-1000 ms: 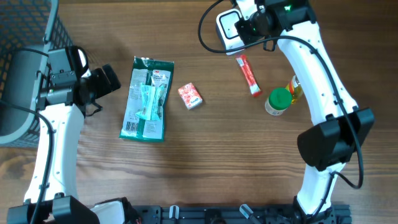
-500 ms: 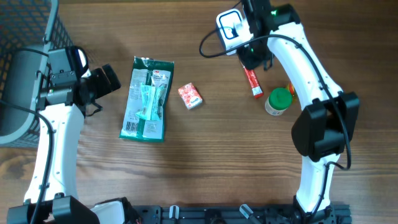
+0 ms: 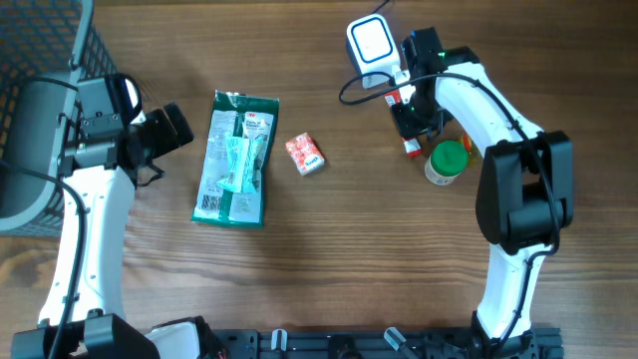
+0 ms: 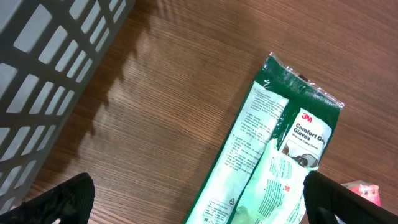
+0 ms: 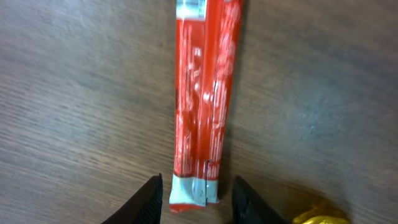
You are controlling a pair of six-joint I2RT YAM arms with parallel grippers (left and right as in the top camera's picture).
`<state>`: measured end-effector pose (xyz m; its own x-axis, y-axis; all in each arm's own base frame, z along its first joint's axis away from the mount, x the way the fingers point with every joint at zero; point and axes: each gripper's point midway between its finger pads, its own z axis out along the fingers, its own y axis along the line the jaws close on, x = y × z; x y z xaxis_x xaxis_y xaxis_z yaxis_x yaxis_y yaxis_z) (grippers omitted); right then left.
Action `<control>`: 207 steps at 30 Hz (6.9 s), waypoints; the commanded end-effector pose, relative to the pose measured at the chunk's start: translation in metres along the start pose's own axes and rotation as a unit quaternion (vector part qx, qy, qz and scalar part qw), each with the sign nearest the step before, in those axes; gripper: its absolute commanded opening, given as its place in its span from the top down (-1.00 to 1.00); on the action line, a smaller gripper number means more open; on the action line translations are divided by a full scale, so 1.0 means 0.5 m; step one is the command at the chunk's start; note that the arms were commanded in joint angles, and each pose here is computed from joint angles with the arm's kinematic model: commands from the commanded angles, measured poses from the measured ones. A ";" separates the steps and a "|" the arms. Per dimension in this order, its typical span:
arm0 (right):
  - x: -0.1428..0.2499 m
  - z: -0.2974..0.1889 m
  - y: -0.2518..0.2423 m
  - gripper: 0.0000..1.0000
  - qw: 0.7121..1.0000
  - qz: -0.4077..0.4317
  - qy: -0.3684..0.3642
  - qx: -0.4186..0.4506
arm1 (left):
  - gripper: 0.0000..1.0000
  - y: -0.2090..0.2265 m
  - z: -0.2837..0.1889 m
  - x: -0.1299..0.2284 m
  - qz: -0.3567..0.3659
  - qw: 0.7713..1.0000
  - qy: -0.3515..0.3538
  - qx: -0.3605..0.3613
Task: Scan the item barcode
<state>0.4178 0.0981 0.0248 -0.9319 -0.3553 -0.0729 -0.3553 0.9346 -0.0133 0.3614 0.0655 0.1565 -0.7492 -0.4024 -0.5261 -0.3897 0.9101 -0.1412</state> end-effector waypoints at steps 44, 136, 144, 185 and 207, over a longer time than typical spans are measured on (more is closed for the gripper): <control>0.035 0.057 0.002 0.62 0.997 0.036 -0.004 -0.074 | -1.00 0.002 -0.003 -0.006 0.005 1.000 -0.005 -0.001; 0.237 -0.037 0.055 0.82 0.973 0.185 0.002 0.139 | -1.00 0.002 -0.003 -0.006 0.005 1.000 -0.005 -0.001; 0.226 -0.064 0.076 0.02 0.985 0.131 0.018 0.109 | -1.00 0.002 -0.003 -0.006 0.005 1.000 -0.005 -0.001; -0.077 0.046 0.406 0.24 0.944 -0.141 -0.181 -0.238 | -1.00 0.002 -0.003 -0.006 0.005 1.000 -0.005 -0.001; -0.086 -0.241 0.324 0.91 0.881 0.007 -0.215 -0.422 | -1.00 0.002 -0.003 -0.006 0.005 1.000 -0.005 -0.001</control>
<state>0.3927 0.2754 0.0658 -0.8596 -0.2659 -0.4363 -0.4875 0.6825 0.5445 0.3614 0.0655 0.1565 -0.7492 -0.4024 -0.5261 -0.3897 0.9101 -0.1412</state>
